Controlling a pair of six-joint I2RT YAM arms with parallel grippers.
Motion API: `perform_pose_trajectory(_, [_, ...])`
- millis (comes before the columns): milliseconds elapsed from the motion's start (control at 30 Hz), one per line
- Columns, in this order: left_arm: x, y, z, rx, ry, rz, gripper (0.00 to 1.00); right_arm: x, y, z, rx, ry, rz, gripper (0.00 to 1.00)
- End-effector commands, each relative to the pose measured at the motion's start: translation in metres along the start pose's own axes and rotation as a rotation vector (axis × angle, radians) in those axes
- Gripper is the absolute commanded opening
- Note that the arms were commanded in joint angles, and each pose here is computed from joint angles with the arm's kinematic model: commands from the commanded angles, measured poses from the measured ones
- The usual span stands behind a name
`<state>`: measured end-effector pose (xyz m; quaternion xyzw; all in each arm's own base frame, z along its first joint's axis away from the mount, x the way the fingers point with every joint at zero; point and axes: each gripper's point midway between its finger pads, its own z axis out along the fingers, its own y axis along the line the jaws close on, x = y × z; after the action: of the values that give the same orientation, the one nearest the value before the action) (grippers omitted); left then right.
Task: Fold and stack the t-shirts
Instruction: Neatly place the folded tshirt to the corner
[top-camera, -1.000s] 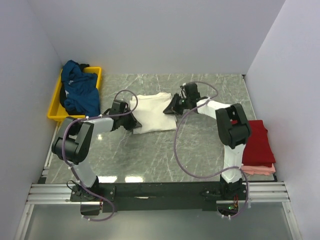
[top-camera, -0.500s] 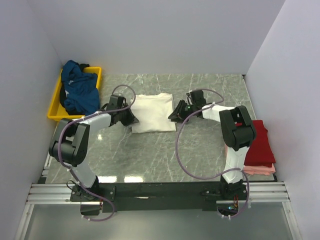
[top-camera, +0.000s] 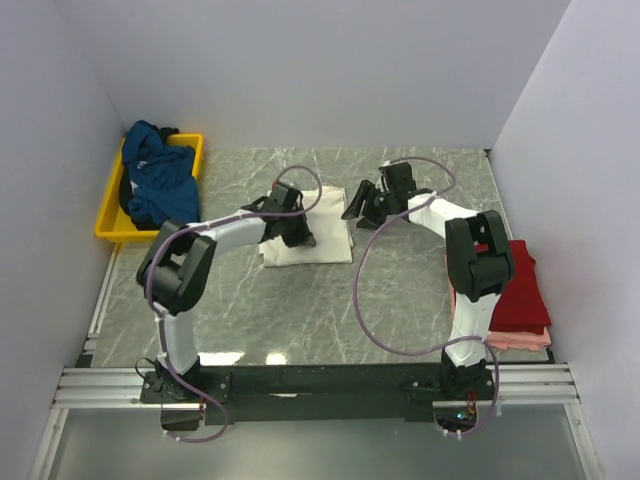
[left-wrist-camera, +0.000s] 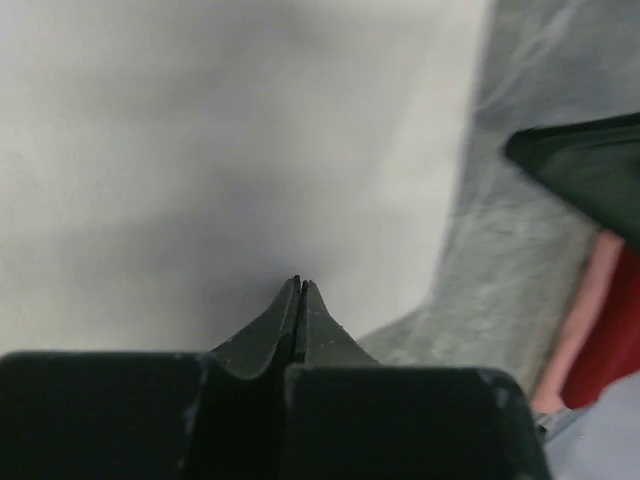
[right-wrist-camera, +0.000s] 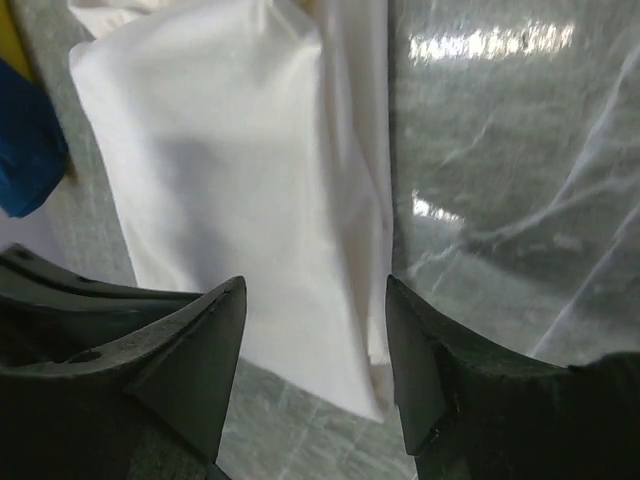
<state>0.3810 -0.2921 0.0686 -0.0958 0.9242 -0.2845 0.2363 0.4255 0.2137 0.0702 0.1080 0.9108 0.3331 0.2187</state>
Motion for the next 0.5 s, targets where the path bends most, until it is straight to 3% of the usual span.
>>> perform_pose_trajectory(0, [0.017, 0.011, 0.018, -0.072, 0.046, -0.004, 0.01, -0.010, -0.014, 0.010, 0.063, 0.006, -0.050, 0.65])
perform_pose_trajectory(167, [0.041, 0.020, 0.038, -0.096, 0.106, 0.006, 0.01, -0.019, -0.018, 0.027, 0.115, 0.019, -0.075, 0.65])
perform_pose_trajectory(467, [0.040, 0.019, 0.031, -0.100, 0.103, 0.023, 0.01, -0.020, -0.011, 0.052, 0.213, 0.034, -0.141, 0.65])
